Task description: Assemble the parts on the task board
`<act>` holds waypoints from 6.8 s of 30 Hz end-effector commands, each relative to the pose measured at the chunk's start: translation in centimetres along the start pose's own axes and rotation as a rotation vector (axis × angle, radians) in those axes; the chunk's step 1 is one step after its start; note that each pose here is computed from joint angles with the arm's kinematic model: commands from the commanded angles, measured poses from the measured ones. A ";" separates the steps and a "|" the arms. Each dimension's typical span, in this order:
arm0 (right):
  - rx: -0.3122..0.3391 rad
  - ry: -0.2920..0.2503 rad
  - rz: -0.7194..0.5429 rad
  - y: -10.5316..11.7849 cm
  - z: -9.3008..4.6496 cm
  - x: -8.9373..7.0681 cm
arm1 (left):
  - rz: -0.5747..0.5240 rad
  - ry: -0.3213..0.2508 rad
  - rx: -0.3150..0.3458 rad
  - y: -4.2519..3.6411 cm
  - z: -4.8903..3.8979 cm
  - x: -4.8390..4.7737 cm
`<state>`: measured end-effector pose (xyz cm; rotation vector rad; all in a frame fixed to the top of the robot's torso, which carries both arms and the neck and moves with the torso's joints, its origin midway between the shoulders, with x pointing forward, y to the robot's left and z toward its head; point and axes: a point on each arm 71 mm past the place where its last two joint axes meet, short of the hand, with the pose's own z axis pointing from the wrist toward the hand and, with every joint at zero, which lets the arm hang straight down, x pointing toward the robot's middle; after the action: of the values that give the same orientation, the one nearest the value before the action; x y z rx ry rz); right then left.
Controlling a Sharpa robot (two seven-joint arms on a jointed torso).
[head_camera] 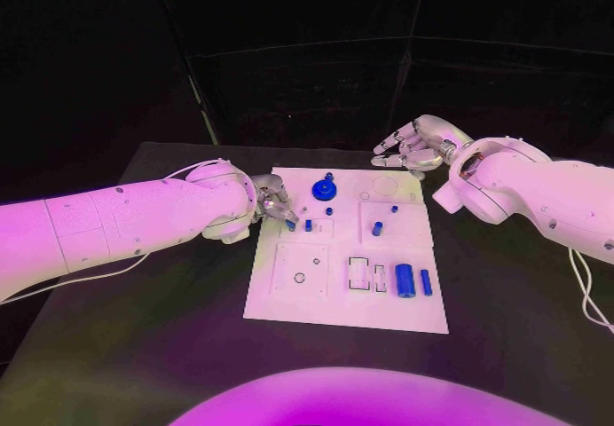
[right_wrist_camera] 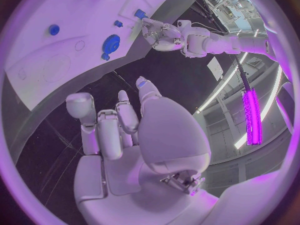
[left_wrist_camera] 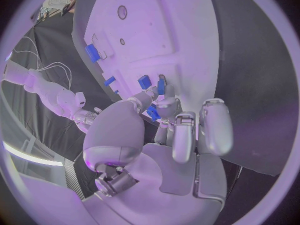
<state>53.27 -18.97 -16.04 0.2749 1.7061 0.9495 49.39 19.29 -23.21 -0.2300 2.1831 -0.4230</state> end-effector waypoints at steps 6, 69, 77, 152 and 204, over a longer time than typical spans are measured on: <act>-0.011 -0.003 0.000 0.1 0.1 -0.1 | 0.033 0.026 -0.019 0.27 0.12 0.47; -0.006 -0.003 0.000 0.0 0.0 -0.1 | 0.064 0.065 -0.036 0.47 0.40 0.64; -0.006 -0.004 0.000 0.0 0.0 -0.1 | 0.060 0.056 -0.040 0.55 0.50 0.51; -0.007 -0.007 -0.001 0.0 0.1 -0.1 | 0.074 0.055 -0.033 0.08 0.11 0.06; -0.014 -0.007 0.000 0.2 0.3 0.1 | 0.269 -0.203 0.677 -5.97 1.35 -1.48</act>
<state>53.43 -18.76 -16.19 0.2747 1.7051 0.9504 51.84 14.47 -20.55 0.1930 1.7510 -0.9190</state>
